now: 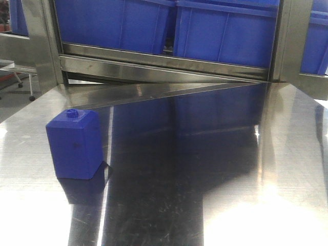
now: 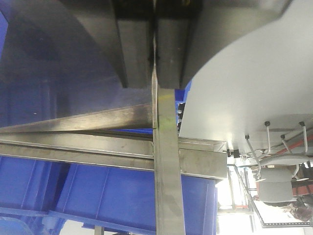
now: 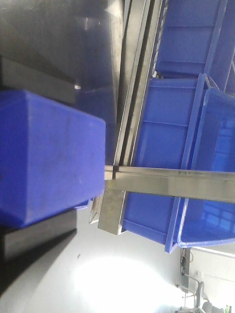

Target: Pick and sort blue part to right shelf

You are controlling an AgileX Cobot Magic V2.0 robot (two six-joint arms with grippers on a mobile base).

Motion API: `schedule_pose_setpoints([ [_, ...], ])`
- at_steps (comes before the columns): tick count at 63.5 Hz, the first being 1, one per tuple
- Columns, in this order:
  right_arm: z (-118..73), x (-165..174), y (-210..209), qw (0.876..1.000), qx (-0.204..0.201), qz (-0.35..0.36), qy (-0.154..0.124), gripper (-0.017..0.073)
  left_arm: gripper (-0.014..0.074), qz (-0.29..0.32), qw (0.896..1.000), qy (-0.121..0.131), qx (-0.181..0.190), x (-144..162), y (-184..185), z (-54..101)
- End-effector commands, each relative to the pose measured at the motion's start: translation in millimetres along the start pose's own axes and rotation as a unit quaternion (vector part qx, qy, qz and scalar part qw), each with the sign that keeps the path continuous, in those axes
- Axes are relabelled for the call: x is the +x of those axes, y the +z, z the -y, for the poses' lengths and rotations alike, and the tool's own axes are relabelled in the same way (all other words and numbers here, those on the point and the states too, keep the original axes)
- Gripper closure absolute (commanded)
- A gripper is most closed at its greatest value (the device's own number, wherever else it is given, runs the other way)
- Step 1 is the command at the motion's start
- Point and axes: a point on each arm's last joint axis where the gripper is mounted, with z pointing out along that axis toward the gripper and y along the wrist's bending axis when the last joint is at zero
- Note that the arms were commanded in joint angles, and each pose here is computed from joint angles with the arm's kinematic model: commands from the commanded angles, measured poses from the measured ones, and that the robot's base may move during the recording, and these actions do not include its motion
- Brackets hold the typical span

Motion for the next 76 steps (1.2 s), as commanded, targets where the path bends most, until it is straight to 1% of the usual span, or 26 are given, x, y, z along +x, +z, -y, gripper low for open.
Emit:
schedule_pose_setpoints([
  [1,0.0,-17,-2,0.998,0.003,0.058,-0.012,0.0134,0.0471,0.038,0.999,-0.004,-0.002,0,-1,-0.5],
  [24,0.0,-17,-2,0.998,0.003,0.058,-0.012,0.0134,0.0471,0.061,0.998,-0.004,-0.004,-4,-1,-0.9],
  [27,0.0,-17,-2,0.998,0.003,0.058,-0.012,0.0134,0.0471,0.065,0.998,-0.008,-0.004,-7,-2,-0.9],
  [29,0.0,-17,-2,0.998,0.003,0.058,-0.012,0.0134,0.0471,0.063,0.998,-0.011,-0.003,-10,-2,-0.7],
  [31,0.0,-17,-2,0.998,0.003,0.058,-0.012,0.0134,0.0471,0.046,0.999,-0.009,0.0,-11,-2,-0.2],
  [34,0.0,-17,-2,0.998,0.003,0.058,-0.012,0.0134,0.0471,0.028,1.0,0.005,0.002,-19,-4,0.3],
  [35,0.0,-17,-2,0.998,0.003,0.058,-0.012,0.0134,0.0471,0.019,1.0,0.007,0.004,-21,-4,0.6],
  [37,0.0,-17,-2,0.998,0.003,0.058,-0.012,0.0134,0.0471,0.003,1.0,0.007,0.009,-24,-5,1.2],
  [43,0.0,-17,-2,0.998,0.003,0.058,-0.012,0.0134,0.0471,-0.007,0.999,0.007,0.031,-43,-5,3.6],
  [49,0.0,-17,-2,0.998,0.003,0.058,-0.012,0.0134,0.0471,-0.038,0.998,0.009,0.056,-59,-1,6.8],
  [54,0.0,-17,-2,0.998,0.003,0.058,-0.012,0.0134,0.0471,-0.068,0.995,0.011,0.078,-70,7,10.4],
  [61,0.0,-17,-2,0.998,0.003,0.058,-0.012,0.0134,0.0471,-0.092,0.99,0.014,0.107,-81,21,17.0],
  [69,0.0,-17,-2,0.998,0.003,0.058,-0.012,0.0134,0.047,-0.115,0.984,0.019,0.131,-90,36,24.4],
  [73,0.0,-17,-2,0.998,0.003,0.058,-0.012,0.0134,0.0448,-0.129,0.981,0.021,0.141,-92,44,28.5],
  [76,0.0,-17,-2,0.998,0.003,0.058,-0.012,0.0134,0.0412,-0.133,0.98,0.022,0.147,-94,48,31.2],
])
